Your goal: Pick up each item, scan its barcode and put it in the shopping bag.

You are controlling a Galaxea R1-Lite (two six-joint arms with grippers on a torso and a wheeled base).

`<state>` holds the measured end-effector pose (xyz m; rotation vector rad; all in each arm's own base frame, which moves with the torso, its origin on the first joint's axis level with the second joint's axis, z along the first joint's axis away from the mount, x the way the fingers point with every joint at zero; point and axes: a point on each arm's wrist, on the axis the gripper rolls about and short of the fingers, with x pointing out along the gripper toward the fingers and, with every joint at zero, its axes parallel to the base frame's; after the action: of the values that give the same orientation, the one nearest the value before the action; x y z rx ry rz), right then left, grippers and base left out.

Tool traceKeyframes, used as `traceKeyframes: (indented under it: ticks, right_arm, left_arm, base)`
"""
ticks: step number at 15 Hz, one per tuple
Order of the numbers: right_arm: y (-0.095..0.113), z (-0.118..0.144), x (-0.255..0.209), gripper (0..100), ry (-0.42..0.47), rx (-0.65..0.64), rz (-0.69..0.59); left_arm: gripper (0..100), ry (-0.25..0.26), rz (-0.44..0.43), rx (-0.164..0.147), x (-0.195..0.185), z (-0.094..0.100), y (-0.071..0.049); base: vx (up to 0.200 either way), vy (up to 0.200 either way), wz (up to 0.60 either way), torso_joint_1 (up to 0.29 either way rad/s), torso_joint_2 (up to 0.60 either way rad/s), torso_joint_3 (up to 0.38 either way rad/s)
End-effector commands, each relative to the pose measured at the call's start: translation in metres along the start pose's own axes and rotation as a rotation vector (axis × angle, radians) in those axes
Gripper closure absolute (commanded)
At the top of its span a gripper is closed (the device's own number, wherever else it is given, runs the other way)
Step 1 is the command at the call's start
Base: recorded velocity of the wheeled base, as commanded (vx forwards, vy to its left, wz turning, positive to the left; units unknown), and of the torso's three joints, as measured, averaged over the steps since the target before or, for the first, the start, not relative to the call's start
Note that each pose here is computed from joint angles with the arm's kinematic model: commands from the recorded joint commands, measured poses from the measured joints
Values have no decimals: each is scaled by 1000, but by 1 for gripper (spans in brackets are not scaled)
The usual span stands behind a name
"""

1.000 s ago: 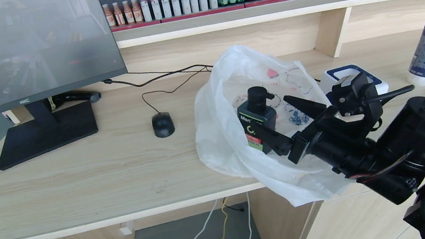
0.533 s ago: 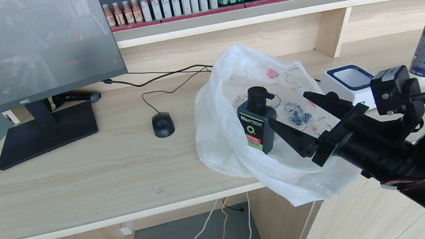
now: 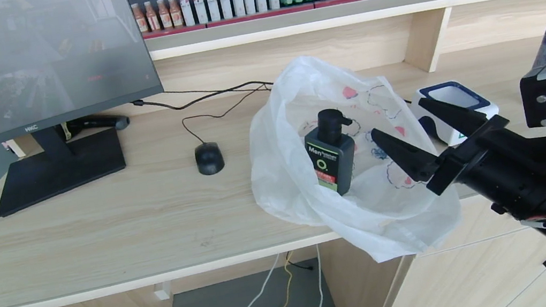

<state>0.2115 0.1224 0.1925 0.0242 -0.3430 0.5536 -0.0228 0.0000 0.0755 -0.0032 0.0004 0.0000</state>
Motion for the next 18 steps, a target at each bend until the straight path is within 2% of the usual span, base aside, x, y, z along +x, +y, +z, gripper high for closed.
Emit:
traceKeyframes:
  ticks: [1, 6, 18]
  right_arm:
    - [0, 1, -1, 0, -4, -1, 0]
    - [0, 2, 0, 0, -7, -2, 0]
    - [-10, 6, -5, 0, -16, -28, -41]
  left_arm:
    - [0, 0, 0, 0, 0, 0, 0]
    - [0, 0, -2, 0, 0, 0, 0]
    - [0, 0, 0, -4, 0, 0, 0]
  base:
    - [0, 0, 0, 0, 0, 0]
    - [0, 0, 0, 0, 0, 0]
    - [0, -200, 0, 4, 1, 3]
